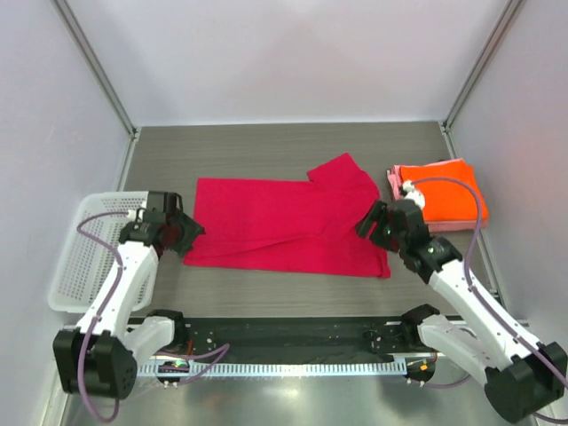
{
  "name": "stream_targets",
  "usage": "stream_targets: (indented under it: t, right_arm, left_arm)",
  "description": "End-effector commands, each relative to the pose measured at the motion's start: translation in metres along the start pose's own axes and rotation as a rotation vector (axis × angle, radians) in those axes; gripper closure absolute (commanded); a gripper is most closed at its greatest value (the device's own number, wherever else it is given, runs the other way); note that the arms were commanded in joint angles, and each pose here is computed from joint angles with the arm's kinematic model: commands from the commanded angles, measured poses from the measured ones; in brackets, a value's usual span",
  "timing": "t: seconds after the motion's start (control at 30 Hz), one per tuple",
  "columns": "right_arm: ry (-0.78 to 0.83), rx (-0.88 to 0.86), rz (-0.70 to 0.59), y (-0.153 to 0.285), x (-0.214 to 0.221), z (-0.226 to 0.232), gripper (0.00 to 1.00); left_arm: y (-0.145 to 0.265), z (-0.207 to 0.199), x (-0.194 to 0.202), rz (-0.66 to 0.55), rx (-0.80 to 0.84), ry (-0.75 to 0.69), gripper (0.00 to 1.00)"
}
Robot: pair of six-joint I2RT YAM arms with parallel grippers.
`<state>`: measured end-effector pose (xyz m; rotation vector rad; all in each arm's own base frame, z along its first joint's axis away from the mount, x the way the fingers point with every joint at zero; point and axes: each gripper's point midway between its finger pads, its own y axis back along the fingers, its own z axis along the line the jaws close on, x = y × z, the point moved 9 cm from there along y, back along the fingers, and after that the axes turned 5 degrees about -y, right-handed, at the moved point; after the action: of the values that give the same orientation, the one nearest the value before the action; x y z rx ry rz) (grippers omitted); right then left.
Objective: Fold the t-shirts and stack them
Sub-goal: Fold the tshirt
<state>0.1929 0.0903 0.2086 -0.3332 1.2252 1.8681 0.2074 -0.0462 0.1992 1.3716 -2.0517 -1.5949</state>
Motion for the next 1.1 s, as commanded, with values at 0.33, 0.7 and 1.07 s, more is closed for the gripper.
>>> stream_targets:
  t: [0.33, 0.7, 1.07]
  right_arm:
    - [-0.34, 0.259, 0.111, 0.0, 0.103, -0.056, 0.3]
    - [-0.568, 0.301, -0.131, -0.029, 0.101, -0.07, 0.39]
    - [-0.589, 0.297, -0.278, -0.03, 0.082, -0.067, 0.99]
  left_arm:
    - [-0.008, 0.033, 0.044, -0.007, -0.027, 0.049, 0.52]
    - [-0.038, 0.042, 0.062, -0.011, -0.001, 0.113, 0.54]
    - [-0.05, 0.057, 0.063, -0.112, -0.048, 0.206, 0.56]
